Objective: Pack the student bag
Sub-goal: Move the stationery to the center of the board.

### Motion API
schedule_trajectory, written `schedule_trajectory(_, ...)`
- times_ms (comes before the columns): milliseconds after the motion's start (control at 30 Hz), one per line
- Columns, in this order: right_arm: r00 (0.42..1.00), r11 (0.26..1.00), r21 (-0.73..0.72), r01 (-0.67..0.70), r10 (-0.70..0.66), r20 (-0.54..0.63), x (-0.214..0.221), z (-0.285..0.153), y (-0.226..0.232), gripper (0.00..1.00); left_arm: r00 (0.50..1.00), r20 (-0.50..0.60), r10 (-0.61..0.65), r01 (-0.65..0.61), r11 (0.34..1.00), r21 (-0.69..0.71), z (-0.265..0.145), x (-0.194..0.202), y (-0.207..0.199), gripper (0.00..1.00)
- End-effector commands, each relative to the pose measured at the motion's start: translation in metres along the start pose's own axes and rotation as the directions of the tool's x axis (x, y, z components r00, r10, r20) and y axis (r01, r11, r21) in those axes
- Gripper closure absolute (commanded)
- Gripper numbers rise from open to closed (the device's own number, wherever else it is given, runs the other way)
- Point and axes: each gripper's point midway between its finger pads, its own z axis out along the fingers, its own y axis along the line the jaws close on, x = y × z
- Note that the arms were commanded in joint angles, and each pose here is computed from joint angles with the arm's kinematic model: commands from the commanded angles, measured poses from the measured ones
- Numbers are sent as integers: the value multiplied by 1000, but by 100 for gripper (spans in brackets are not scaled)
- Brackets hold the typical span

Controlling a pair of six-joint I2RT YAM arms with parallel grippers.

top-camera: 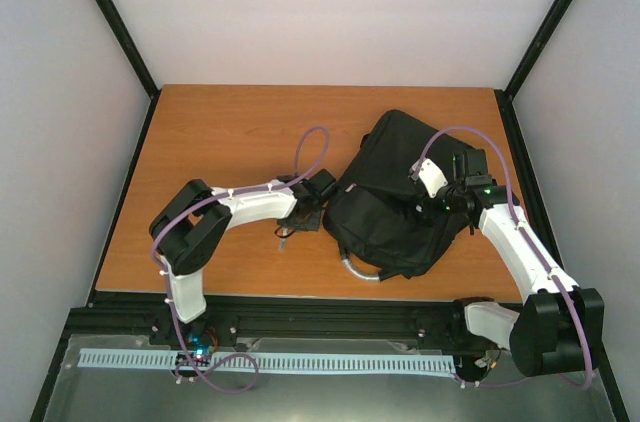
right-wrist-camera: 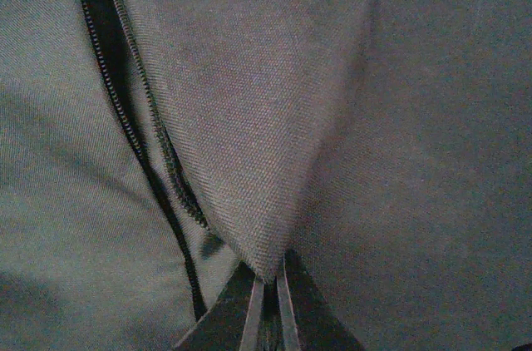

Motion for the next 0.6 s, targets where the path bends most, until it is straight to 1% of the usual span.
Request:
schedule_trajectory(0, 999, 1000, -25, 4, -2, 51, -9, -1, 4, 97, 1000, -30, -6, 6, 1000, 12, 1, 1, -4, 95)
schedule_trajectory(167, 999, 1000, -28, 3, -1, 50, -9, 0, 5, 97, 999, -47, 16, -14, 999, 39, -14, 15, -1, 98)
schedule_trajectory(233, 999, 1000, -29, 3, -2, 49, -8, 0, 5, 97, 997, -65, 35, -32, 999, 44, -23, 30, 2, 98)
schedule_trajectory(333, 999, 1000, -30, 3, -1, 49, -9, 0, 5, 97, 991, -109, 75, -67, 995, 76, -35, 62, 2, 98)
schedule_trajectory(467, 999, 999, -36, 5, -3, 50, -9, 1, 5, 97, 973, -205, 110, -87, 989, 116, -42, 111, 8, 96)
schedule_trajectory(567, 999, 999, -38, 4, -2, 46, -8, 1, 6, 97, 963, -242, 116, -88, 988, 125, -44, 125, 15, 96)
